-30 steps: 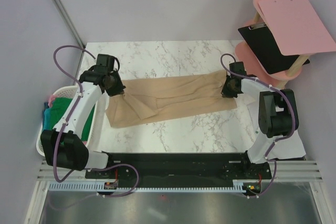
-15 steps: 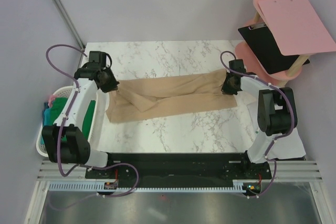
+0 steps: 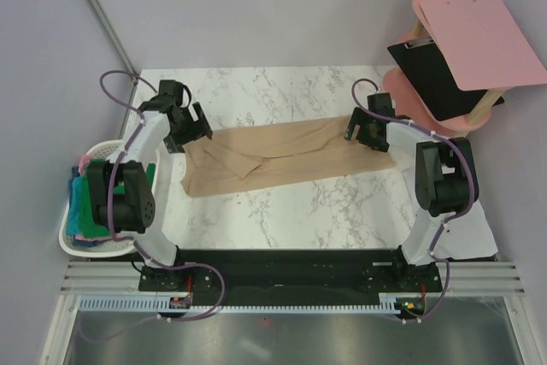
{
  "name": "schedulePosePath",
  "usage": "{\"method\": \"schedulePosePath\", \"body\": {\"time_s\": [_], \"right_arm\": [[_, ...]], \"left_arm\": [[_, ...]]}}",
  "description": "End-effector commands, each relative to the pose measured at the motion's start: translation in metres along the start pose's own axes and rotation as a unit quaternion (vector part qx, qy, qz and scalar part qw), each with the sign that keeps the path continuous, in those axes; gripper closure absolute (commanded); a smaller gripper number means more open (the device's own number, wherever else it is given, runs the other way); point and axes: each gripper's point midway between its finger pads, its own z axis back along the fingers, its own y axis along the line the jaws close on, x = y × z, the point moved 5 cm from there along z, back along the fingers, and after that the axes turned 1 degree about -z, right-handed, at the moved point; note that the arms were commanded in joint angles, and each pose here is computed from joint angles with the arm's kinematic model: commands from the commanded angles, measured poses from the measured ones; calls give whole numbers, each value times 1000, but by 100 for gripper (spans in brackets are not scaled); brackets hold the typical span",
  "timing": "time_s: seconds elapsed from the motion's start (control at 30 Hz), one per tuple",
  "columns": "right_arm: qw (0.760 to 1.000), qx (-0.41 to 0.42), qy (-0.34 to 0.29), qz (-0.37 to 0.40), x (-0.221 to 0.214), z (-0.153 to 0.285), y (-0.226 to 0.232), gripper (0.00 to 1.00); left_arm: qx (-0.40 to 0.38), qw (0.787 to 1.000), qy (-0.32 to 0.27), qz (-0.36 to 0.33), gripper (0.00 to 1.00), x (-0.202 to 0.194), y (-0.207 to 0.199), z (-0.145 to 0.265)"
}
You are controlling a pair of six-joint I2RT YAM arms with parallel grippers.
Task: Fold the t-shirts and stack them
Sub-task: Fold the other side of the tshirt into a rectangle
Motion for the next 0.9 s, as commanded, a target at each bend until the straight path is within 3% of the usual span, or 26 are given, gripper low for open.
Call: {"method": "schedulePosePath", "body": {"time_s": [0.0, 0.13, 0.27, 0.33, 0.5, 0.7, 0.8, 0.87], "right_arm": [[999, -20, -43, 20, 6, 24, -4, 2], [997, -8, -69, 37, 10, 42, 8, 2], [996, 6, -80, 44, 11, 54, 14, 2], [995, 9, -85, 45, 12, 58, 15, 2], [995, 17, -86, 44, 10, 63, 14, 2], [995, 16, -83, 45, 6, 64, 12, 2], [996, 16, -81, 46, 5, 64, 12, 2], [996, 16, -80, 47, 5, 63, 12, 2]], "left_arm": [[-65, 994, -82, -26, 0, -8, -12, 47], [-144, 986, -65, -44, 5, -42, -32, 52], [-168, 982, -39, -77, 34, -73, -56, 40], [-163, 982, -16, -91, 40, -91, -68, 28], [-144, 983, 28, -113, 34, -120, -86, -3], [-118, 983, 39, -137, 33, -134, -100, -22], [-100, 984, 43, -138, 35, -135, -99, -34], [-89, 985, 43, -141, 42, -135, -98, -40]]}}
